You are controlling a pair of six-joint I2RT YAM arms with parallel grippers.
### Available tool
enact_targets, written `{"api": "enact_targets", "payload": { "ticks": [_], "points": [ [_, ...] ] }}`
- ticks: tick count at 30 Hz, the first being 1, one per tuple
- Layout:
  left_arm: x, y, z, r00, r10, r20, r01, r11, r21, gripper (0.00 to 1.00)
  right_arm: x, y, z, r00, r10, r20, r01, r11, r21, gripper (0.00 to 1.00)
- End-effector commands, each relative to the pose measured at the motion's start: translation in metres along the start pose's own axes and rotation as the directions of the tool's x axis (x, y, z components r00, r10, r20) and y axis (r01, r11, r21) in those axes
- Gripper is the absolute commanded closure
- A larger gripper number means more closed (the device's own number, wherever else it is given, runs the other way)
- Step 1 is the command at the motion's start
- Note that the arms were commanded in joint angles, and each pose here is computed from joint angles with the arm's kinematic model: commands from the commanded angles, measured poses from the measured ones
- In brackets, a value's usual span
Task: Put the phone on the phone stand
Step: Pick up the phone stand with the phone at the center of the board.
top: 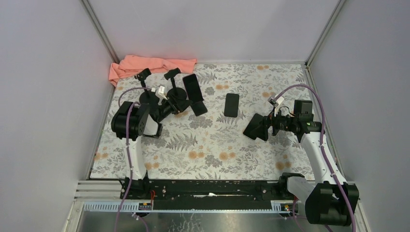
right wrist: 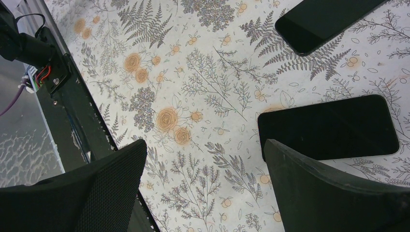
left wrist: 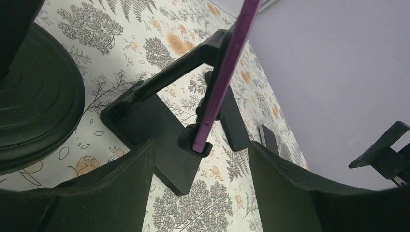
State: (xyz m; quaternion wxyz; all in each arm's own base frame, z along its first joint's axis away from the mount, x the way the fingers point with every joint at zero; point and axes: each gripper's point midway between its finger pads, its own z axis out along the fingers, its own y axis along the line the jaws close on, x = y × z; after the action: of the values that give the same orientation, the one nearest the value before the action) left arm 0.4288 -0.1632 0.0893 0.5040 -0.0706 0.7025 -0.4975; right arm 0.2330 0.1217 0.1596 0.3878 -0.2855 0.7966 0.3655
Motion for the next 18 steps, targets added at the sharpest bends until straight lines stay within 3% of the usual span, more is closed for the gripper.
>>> {"api": "enact_targets", "payload": {
  "ticks": [1,8,18],
  "points": [
    [-0.007,-0.010,0.008,0.999,0.038,0.027,-0.041,0.995,0.094,0.24,0.000,-0.003,0.001,1.000,-0.015,0.004,0.015,1.000,0.003,0.00],
    [0.001,-0.010,0.019,1.000,0.026,-0.001,-0.026,0.990,0.138,0.29,0.001,-0.005,0.001,1.000,-0.011,-0.002,0.011,1.000,0.006,0.00],
    [0.006,-0.005,0.032,0.999,0.009,-0.039,-0.002,0.984,0.181,0.52,0.002,-0.006,0.002,1.000,-0.007,-0.005,0.007,1.000,0.006,0.00]
  ]
}}
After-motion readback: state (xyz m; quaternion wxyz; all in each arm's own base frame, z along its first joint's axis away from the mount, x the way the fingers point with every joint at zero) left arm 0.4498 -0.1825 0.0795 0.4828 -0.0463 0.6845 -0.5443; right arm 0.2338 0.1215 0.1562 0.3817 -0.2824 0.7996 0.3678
